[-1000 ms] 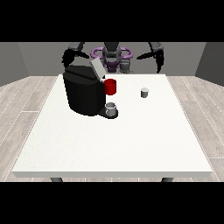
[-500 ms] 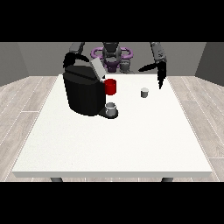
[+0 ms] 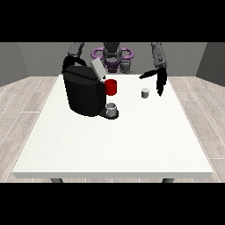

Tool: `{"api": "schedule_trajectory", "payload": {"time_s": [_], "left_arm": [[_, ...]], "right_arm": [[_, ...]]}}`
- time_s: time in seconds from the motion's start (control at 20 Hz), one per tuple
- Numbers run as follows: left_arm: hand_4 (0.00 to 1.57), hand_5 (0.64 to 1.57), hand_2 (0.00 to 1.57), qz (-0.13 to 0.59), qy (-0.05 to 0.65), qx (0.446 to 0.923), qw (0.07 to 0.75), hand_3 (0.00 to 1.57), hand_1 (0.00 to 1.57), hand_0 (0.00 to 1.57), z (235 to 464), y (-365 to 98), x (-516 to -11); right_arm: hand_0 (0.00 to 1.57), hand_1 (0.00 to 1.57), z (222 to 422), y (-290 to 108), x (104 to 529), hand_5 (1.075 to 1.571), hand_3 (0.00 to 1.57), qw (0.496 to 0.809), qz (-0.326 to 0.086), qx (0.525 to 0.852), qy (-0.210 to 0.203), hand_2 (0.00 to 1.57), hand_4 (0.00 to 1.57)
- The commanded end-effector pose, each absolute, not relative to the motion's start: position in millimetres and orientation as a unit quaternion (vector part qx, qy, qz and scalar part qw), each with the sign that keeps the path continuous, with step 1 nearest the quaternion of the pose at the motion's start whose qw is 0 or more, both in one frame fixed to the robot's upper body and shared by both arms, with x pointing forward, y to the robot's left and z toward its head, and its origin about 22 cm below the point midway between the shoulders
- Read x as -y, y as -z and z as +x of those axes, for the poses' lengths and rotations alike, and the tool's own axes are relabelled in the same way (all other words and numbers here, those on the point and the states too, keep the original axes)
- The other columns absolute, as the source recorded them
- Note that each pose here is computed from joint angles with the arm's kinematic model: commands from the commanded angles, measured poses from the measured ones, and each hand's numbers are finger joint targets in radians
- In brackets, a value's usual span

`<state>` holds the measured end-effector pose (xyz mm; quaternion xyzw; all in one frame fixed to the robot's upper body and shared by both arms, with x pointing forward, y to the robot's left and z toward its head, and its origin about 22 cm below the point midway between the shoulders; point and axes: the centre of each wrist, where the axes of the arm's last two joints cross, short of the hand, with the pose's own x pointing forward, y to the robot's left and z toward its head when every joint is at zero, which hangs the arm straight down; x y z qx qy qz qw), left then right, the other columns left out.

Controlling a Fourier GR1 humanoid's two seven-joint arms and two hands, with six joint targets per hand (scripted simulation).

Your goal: Insert the coffee pod into the coffee machine and close the lid

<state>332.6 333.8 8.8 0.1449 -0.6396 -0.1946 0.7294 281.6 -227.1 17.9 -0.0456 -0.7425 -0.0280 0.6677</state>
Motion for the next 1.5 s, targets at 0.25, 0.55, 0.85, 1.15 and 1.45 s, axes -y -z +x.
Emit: {"api": "schedule_trajectory", "payload": {"time_s": [0.25,0.55,0.85,1.15,1.45], "left_arm": [[0.00,1.571,0.61,0.171,0.216,0.603,0.748,0.30,0.45,0.45,346,-2,-347],[0.00,1.571,0.78,0.212,0.292,0.583,0.728,0.49,0.70,0.70,344,13,-324],[0.00,1.571,0.70,0.247,0.318,0.562,0.722,0.45,0.55,0.55,339,29,-344],[0.23,1.571,0.86,0.279,0.328,0.594,0.680,0.65,0.72,0.72,349,25,-326],[0.36,1.571,1.04,0.303,0.340,0.577,0.678,0.83,0.92,0.92,353,24,-329]], "right_arm": [[0.00,0.00,285,-10,216,1.571,0.00,0.691,-0.052,0.721,0.012,0.00,0.41],[0.00,0.00,292,0,218,1.571,0.00,0.686,-0.057,0.724,0.038,0.00,0.39],[0.00,0.00,294,-18,209,1.571,0.00,0.691,-0.051,0.721,0.008,0.00,0.48],[0.00,0.00,296,-4,217,1.571,0.00,0.681,-0.061,0.730,0.030,0.00,0.52],[0.00,0.00,293,-1,224,1.571,0.00,0.696,-0.061,0.714,0.045,0.00,0.51]]}}
